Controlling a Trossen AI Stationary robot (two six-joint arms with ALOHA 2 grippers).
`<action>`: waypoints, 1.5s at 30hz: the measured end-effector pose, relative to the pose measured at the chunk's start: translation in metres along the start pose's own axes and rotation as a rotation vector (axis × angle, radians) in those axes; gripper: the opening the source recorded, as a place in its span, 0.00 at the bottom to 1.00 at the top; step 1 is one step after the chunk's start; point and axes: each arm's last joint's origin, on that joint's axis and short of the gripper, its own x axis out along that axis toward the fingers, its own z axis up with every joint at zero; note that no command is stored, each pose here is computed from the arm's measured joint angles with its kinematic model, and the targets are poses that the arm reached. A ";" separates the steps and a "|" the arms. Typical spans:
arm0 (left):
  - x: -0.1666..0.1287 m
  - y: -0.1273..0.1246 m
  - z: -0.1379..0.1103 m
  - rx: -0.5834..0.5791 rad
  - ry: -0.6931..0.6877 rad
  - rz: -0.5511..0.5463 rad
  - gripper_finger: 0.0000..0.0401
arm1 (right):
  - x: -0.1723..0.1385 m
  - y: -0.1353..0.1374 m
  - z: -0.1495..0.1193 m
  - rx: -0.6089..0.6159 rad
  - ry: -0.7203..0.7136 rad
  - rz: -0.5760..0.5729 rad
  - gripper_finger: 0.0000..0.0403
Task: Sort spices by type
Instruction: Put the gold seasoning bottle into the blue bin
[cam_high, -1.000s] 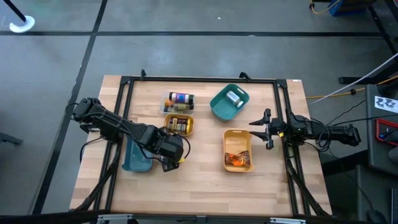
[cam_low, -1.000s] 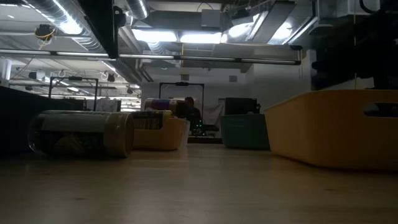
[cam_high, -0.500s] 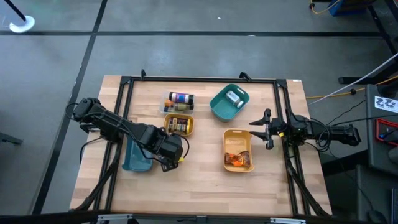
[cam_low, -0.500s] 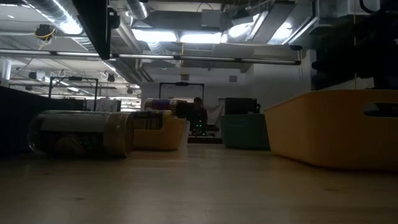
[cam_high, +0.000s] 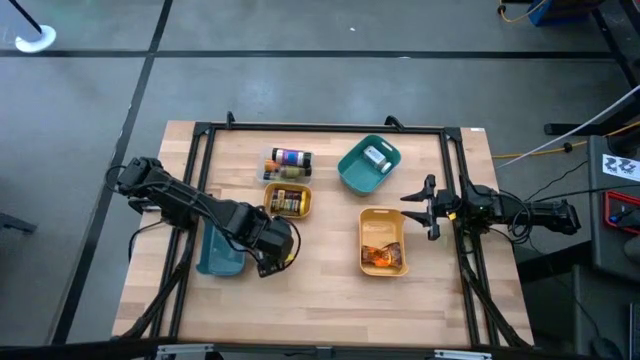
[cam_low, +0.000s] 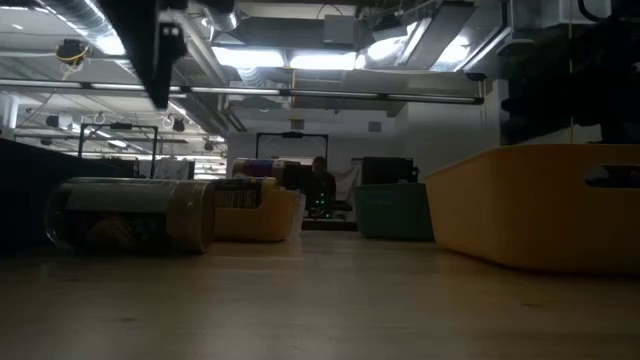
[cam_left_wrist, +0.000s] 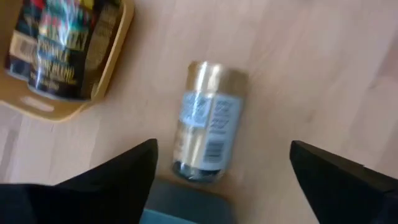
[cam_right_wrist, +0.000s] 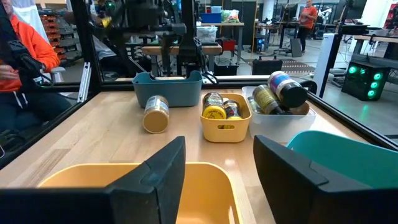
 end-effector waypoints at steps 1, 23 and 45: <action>0.004 0.001 -0.002 0.003 0.013 0.011 0.88 | 0.000 0.000 0.000 0.000 0.000 0.000 0.47; 0.080 0.011 -0.034 0.076 0.031 0.001 0.93 | 0.000 0.000 0.000 0.000 0.000 0.000 0.47; 0.095 0.013 -0.040 0.016 0.003 -0.013 0.92 | 0.000 0.000 0.000 0.000 0.000 0.000 0.47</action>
